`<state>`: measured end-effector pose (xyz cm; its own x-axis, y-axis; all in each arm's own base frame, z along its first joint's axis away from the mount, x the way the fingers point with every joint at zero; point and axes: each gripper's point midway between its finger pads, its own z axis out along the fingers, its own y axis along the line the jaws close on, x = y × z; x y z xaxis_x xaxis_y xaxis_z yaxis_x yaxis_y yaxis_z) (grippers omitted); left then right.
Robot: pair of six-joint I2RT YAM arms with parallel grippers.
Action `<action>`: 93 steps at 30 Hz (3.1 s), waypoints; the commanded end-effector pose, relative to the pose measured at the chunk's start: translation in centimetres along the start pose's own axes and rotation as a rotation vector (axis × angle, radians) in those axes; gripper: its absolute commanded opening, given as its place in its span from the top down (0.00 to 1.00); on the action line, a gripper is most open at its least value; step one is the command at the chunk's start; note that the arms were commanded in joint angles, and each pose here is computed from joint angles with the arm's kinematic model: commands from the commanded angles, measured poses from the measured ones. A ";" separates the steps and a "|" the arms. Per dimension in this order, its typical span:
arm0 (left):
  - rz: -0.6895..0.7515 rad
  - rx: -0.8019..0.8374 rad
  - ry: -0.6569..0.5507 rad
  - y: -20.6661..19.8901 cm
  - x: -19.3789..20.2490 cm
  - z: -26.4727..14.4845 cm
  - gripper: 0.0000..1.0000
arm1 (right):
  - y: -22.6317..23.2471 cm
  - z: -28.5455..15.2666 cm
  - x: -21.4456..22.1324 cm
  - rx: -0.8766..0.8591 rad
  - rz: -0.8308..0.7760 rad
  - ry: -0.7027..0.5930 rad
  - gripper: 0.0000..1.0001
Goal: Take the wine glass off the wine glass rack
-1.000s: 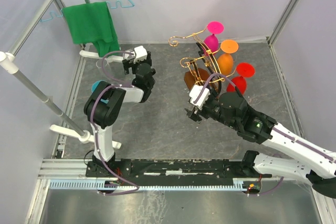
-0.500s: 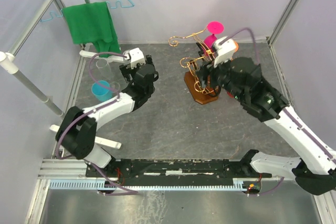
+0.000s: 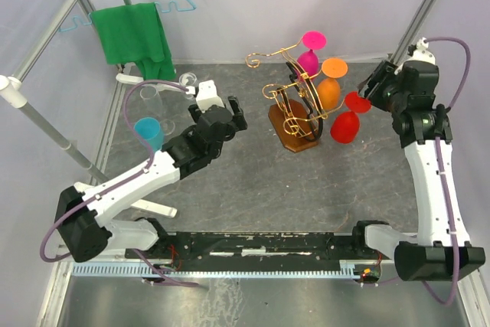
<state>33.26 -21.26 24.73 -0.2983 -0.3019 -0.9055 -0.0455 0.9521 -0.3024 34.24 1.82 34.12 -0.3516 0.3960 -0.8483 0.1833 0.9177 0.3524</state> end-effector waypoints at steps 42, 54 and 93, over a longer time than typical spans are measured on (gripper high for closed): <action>-0.137 0.229 0.150 -2.4 1.3 -6.1 0.11 | -2.8 2.0 2.9 -0.159 0.319 0.070 0.99; -0.144 0.237 0.146 -2.3 1.0 -6.5 0.11 | -3.9 3.3 2.6 -0.197 0.459 0.010 0.99; -0.154 0.267 0.182 -2.4 1.9 -7.0 0.10 | 1.0 -1.3 2.3 -0.572 0.631 0.085 0.99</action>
<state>26.60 -23.54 24.96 -0.4730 -0.3600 -0.8042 0.1330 0.8731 -0.4691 34.64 2.49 31.81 -0.3775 0.8504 -0.3665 -0.0699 0.3685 0.9270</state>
